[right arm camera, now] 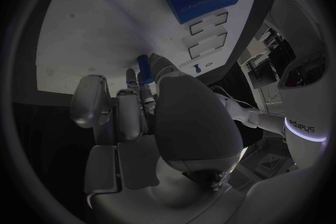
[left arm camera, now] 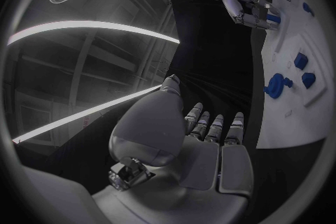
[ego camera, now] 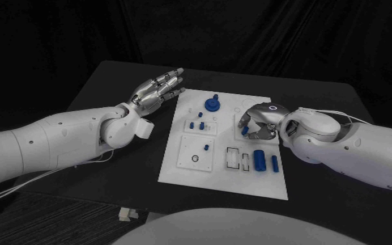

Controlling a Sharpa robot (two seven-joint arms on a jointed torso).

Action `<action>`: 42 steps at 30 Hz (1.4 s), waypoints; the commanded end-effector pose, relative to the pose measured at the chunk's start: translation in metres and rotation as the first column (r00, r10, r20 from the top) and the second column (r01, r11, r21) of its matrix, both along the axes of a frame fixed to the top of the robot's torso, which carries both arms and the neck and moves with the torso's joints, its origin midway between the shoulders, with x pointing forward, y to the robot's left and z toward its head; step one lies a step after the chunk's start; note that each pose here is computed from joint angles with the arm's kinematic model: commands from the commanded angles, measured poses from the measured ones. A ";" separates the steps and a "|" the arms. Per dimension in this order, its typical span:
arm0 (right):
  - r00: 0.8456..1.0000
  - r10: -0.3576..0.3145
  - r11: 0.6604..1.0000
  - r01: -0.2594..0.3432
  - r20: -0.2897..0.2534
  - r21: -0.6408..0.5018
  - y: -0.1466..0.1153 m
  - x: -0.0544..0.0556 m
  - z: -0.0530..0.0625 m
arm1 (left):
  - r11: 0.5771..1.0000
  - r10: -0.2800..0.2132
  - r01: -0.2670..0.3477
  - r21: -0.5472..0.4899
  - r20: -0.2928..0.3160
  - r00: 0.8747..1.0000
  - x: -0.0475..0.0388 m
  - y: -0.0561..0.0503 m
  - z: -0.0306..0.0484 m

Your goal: Assemble the parts on the task board

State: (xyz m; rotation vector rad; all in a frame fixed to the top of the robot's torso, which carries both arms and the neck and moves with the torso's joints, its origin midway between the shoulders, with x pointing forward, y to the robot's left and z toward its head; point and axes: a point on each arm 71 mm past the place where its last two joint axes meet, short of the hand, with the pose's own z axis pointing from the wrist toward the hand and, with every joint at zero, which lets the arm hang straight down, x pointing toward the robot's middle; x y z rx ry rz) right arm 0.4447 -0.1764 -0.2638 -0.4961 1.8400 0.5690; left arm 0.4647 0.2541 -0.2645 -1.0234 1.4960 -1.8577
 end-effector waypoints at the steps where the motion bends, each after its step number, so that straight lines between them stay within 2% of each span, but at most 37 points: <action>1: 1.000 0.023 1.000 -0.023 -0.003 0.000 0.001 -0.001 -0.002 | 0.999 0.000 0.002 -0.047 0.045 0.999 -0.0006 -0.001 0.0042; 16: 0.999 0.040 0.998 -0.041 0.030 0.042 0.001 -0.004 0.002 | 0.999 -0.008 0.010 -0.048 0.038 0.999 -0.0008 -0.002 0.0032; 22: 0.998 0.036 0.998 -0.038 0.045 0.055 -0.001 -0.006 0.007 | 0.999 -0.012 0.014 -0.048 0.034 0.999 -0.0009 -0.003 0.0025; 24: 0.998 0.035 0.997 -0.039 0.056 0.062 -0.001 -0.006 0.012 | 0.999 -0.013 0.014 -0.047 0.033 0.999 -0.0010 -0.002 0.0023; 31: 0.993 0.047 0.995 -0.056 0.106 0.083 0.005 -0.007 0.041 | 0.999 -0.010 0.012 -0.044 0.030 0.999 -0.0012 -0.001 0.0019; 36: 0.988 0.081 0.991 -0.094 0.128 0.097 0.018 -0.014 0.062 | 0.999 -0.011 0.013 -0.043 0.029 1.000 -0.0009 -0.002 0.0015; 42: 0.976 0.171 0.980 -0.182 0.135 0.077 0.046 -0.026 0.070 | 0.999 -0.012 0.014 -0.044 0.030 0.999 -0.0004 -0.003 0.0013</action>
